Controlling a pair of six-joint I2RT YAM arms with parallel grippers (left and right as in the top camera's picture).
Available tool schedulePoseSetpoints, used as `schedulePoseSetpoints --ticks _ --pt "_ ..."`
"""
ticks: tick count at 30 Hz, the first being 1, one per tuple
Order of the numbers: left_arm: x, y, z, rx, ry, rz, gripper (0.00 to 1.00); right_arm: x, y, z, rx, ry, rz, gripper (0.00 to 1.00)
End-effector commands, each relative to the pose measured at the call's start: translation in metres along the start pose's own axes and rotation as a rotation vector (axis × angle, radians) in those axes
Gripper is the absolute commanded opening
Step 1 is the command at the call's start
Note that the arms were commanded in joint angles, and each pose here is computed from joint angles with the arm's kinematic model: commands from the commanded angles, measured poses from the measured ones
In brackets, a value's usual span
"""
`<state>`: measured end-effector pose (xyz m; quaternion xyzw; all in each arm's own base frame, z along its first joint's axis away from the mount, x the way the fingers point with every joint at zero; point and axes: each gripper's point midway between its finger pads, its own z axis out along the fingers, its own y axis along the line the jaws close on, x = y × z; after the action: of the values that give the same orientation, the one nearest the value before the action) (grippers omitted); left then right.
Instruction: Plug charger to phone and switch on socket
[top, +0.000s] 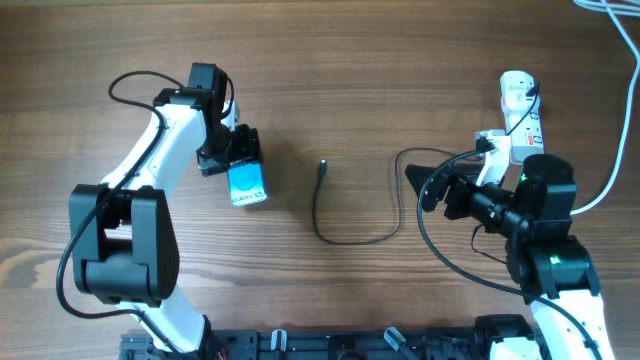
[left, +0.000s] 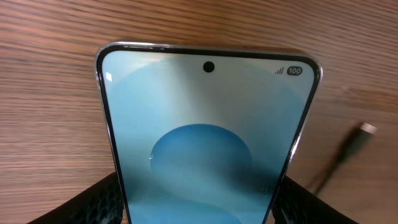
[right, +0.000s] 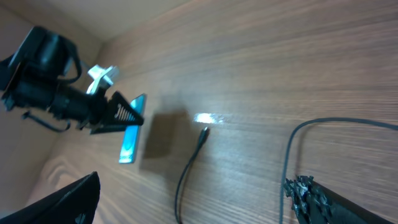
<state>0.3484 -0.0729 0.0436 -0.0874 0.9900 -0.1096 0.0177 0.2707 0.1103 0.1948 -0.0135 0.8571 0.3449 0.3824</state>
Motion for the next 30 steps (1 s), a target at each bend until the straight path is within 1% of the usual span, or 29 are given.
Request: schedulePoseSetpoints --ticks 1,4,6,10,14,18,23,27,30 --pt "0.009 -0.031 -0.013 0.186 0.032 0.011 0.73 0.007 0.016 0.008 -0.115 0.082 0.017 0.97" --pt "0.013 -0.043 -0.015 0.253 0.054 0.012 0.72 0.022 0.022 0.020 -0.193 0.169 0.058 0.90" --pt "0.014 -0.047 -0.016 0.278 0.064 0.009 0.71 0.037 0.022 0.035 -0.204 0.244 0.077 0.87" --pt "0.020 -0.048 -0.016 0.277 0.085 0.005 0.70 0.065 0.036 0.066 -0.255 0.366 0.070 0.86" --pt "0.028 -0.052 -0.016 0.278 0.112 0.011 0.70 0.089 0.058 0.093 -0.319 0.443 0.062 0.87" --pt "0.037 -0.063 -0.014 0.272 0.137 0.018 0.70 0.110 0.087 0.117 -0.386 0.475 0.006 0.87" --pt "0.049 -0.080 -0.010 0.270 0.157 0.077 0.71 0.125 0.094 0.136 -0.344 0.498 -0.001 0.87" --pt "0.060 -0.094 -0.007 0.268 0.176 0.121 0.71 0.125 0.097 0.139 -0.342 0.492 0.015 0.87" --pt "0.069 -0.110 -0.011 0.324 0.202 0.144 0.71 0.120 0.098 0.141 -0.330 0.472 0.043 0.86"
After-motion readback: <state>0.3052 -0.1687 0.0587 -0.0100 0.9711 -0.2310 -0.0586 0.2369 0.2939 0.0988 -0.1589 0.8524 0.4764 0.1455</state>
